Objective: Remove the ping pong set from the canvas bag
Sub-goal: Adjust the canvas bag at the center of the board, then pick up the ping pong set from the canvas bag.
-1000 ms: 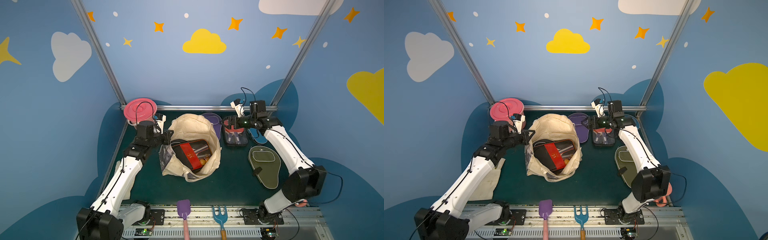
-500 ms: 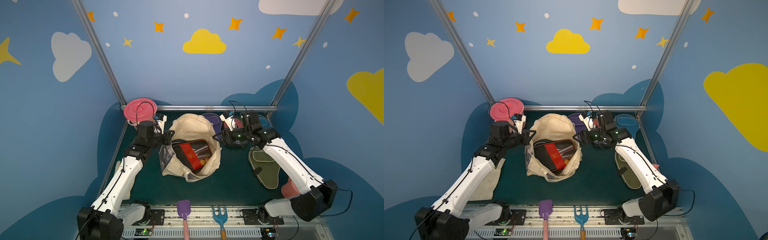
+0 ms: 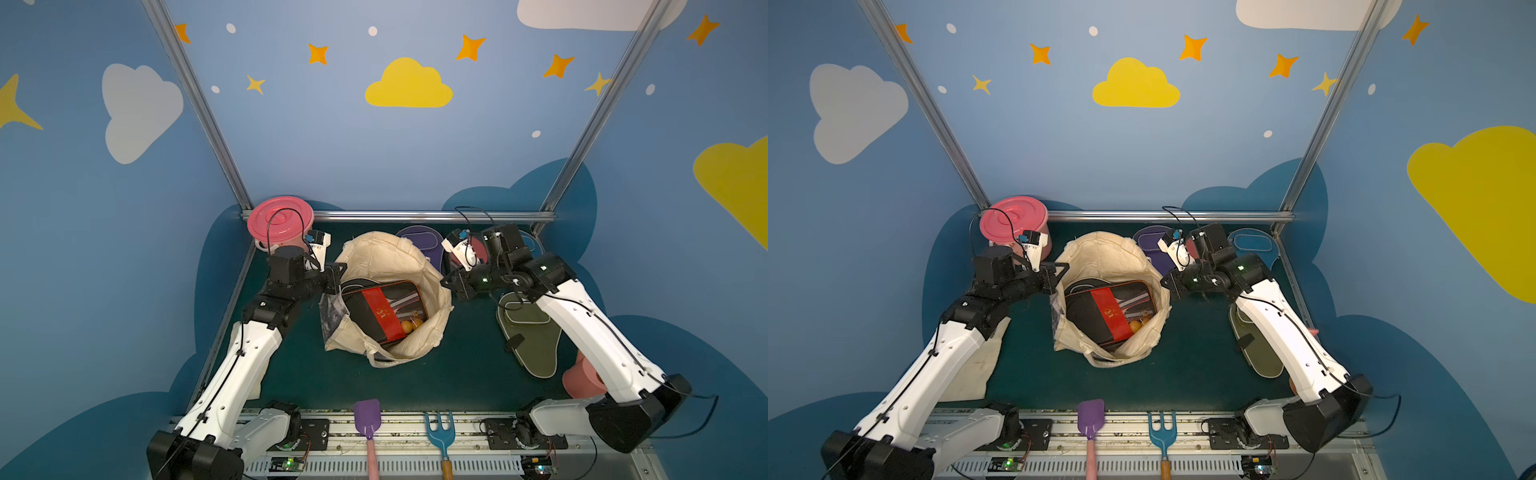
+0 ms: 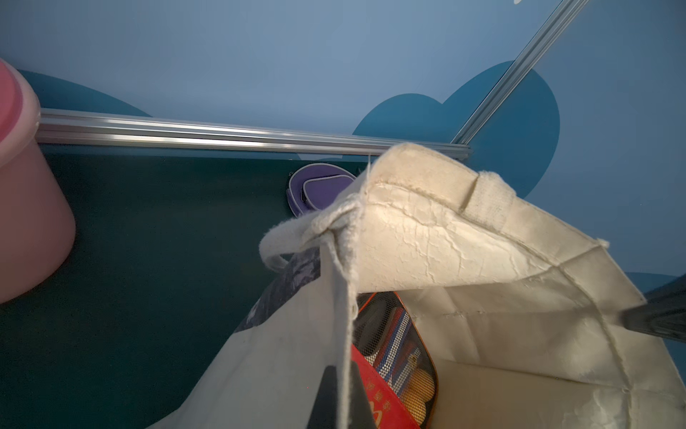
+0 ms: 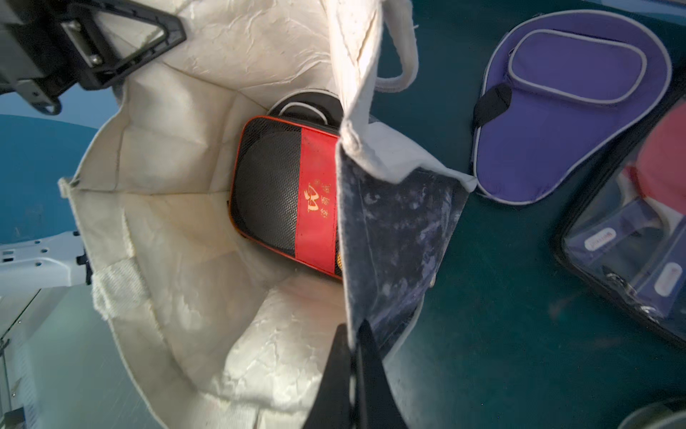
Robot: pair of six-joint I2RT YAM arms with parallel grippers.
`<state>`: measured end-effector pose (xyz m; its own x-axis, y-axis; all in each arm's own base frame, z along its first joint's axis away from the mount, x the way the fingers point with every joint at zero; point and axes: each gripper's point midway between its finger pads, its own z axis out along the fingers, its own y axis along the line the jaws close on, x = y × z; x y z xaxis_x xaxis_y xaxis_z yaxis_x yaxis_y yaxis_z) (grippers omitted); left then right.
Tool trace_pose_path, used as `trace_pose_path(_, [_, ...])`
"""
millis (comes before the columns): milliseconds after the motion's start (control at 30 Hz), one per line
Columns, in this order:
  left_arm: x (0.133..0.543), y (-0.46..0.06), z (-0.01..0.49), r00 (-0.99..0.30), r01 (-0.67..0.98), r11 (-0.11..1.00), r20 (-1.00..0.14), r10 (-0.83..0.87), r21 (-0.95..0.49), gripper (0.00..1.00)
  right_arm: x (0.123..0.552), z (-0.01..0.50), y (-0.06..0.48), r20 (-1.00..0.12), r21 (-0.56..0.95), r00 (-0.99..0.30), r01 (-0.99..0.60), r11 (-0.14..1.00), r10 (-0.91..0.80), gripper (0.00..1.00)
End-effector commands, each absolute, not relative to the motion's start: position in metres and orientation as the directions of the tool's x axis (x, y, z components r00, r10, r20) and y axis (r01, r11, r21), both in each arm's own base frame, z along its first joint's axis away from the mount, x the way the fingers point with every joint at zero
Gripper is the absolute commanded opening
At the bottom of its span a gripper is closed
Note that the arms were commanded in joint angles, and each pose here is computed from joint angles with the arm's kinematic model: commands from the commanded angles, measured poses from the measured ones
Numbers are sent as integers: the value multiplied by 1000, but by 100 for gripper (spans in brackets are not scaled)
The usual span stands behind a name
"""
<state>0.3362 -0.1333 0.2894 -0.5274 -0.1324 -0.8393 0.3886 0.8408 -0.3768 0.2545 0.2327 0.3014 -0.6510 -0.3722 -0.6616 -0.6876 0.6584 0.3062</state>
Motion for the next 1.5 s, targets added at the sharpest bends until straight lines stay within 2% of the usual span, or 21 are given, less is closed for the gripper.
trace_pose_path(0, [334, -143, 322, -430, 475, 807, -893, -136, -352, 4, 225, 332, 215, -684, 308, -646, -677, 669, -339, 0])
trace_pose_path(333, [338, -163, 324, -447, 545, 752, -887, -115, -372, 4, 213, 321, 212, -684, 319, -655, -664, 676, -320, 0])
trace_pose_path(500, [326, -175, 336, -400, 609, 720, -913, -82, -332, 4, 220, 345, 241, -769, 207, -490, -798, 566, -411, 29])
trace_pose_path(733, [304, -179, 361, -285, 676, 693, -956, -66, -249, 4, 218, 357, 298, -798, 81, -260, -940, 330, -544, 45])
trace_pose_path(833, [297, -176, 372, -234, 681, 694, -968, -93, -232, 4, 205, 345, 321, -790, 56, -155, -982, 182, -593, 54])
trace_pose_path(900, [293, -175, 375, -204, 690, 692, -974, -95, -212, 4, 199, 330, 332, -773, 56, -113, -992, 110, -625, 64])
trace_pose_path(1067, [296, -175, 367, -215, 687, 695, -973, -82, -210, 4, 201, 282, 351, -716, 99, -73, -995, 2, -694, 82])
trace_pose_path(1133, [297, -175, 363, -223, 683, 697, -971, -84, -217, 4, 205, 265, 358, -694, 124, -65, -992, -30, -717, 86])
trace_pose_path(1267, [300, -174, 355, -235, 672, 704, -968, -92, -230, 4, 218, 235, 374, -655, 149, -38, -986, -80, -754, 88])
trace_pose_path(1467, [310, -176, 331, -269, 666, 701, -959, -92, -254, 4, 253, 195, 397, -622, 179, -52, -981, -78, -781, 88])
